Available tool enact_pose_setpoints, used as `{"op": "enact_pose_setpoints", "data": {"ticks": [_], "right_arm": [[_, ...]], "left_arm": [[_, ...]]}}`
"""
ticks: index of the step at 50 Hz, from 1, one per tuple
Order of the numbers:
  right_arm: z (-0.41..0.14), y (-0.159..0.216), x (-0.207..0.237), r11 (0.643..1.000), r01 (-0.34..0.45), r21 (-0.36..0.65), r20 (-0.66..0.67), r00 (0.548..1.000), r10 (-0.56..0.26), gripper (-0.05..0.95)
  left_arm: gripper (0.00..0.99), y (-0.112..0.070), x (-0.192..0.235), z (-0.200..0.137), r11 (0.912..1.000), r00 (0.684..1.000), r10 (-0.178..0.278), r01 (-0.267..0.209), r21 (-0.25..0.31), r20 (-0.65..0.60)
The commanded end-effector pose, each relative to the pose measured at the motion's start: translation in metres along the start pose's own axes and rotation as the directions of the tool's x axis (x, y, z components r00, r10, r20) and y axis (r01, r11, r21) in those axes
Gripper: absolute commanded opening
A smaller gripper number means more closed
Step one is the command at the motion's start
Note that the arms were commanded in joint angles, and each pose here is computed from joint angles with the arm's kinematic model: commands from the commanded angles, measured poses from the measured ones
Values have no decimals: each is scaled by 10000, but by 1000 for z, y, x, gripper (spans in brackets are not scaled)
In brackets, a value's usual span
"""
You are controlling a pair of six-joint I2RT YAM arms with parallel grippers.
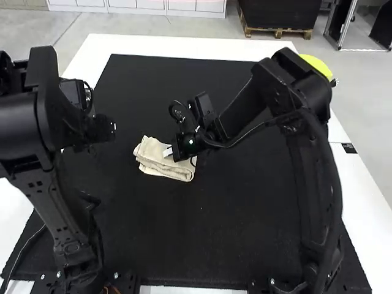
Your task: Fold the towel.
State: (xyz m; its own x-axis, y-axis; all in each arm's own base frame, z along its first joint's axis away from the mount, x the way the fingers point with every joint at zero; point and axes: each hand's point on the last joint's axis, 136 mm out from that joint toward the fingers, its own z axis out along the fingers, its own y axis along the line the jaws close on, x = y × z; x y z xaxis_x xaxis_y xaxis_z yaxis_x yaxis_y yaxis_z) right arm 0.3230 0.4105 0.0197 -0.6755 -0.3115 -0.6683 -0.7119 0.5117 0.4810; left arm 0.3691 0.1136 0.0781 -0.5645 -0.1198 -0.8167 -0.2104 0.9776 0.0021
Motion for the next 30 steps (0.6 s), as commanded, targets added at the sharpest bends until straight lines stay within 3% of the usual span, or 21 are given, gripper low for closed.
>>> {"op": "enact_pose_setpoints", "data": {"ticks": [1,20,30], "right_arm": [[8,5,-12,9997,80,-242,273,9996,-73,-26],[28,-16,14,9999,-164,43,-182,9997,165,-26],[-3,12,-52,9981,-538,-312,934,9940,565,-26]], "left_arm": [[969,1,-5,-5,10000,9997,-16,15,28,264],[969,2,-13,-5,10000,9992,0,-2,32,402],[969,0,-38,-6,9999,9977,20,-27,103,676]]}}
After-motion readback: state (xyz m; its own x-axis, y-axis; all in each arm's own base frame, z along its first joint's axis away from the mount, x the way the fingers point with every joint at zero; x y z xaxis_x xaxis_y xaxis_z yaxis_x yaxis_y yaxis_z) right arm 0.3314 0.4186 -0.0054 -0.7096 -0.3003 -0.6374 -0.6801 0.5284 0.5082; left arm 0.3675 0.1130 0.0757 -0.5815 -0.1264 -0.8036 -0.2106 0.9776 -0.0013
